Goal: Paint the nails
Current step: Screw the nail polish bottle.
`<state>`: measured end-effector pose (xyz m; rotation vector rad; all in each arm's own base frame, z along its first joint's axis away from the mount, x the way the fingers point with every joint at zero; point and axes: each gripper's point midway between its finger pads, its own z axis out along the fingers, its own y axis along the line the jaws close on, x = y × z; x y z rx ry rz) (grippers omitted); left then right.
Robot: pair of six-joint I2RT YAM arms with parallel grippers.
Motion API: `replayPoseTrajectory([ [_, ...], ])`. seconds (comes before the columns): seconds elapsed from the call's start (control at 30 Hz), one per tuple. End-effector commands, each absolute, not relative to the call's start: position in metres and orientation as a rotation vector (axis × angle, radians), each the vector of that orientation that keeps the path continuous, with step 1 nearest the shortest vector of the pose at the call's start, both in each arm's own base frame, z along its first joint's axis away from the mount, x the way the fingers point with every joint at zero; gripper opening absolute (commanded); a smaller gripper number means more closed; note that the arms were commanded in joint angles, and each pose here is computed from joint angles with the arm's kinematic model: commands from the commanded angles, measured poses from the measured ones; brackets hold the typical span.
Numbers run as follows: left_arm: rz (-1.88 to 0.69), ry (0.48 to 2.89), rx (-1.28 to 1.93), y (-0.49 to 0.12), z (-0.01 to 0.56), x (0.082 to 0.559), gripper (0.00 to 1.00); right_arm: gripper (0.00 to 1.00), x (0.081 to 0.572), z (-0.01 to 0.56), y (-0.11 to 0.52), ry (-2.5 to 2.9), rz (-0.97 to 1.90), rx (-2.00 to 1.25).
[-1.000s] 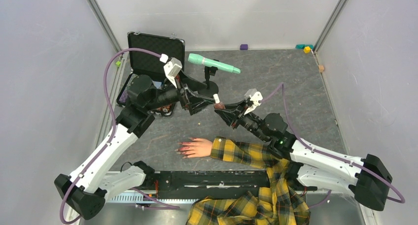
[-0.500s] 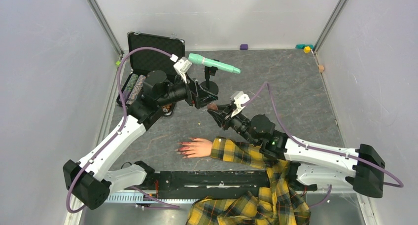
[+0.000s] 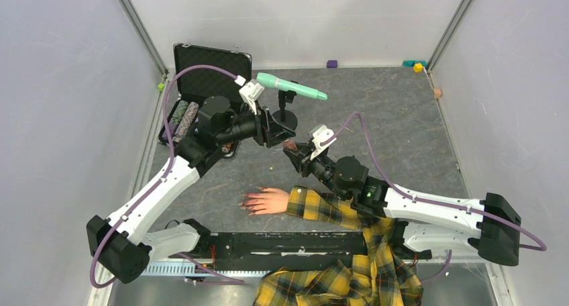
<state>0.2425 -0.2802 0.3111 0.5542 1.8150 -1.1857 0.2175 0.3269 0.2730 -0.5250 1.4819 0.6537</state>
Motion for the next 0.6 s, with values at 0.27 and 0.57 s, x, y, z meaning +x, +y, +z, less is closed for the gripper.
replayPoseTrajectory([
  [0.27, -1.239, 1.762, 0.624, -0.294, 0.329, 0.232, 0.34, 0.00, 0.223, 0.304, 0.324, 1.431, 0.639, -0.448],
  [0.57, -1.274, 1.713, 0.705, -0.299, 0.337, 0.218, 0.02, 0.00, 0.220, 0.308, 0.317, 1.412, 0.657, -0.426],
])
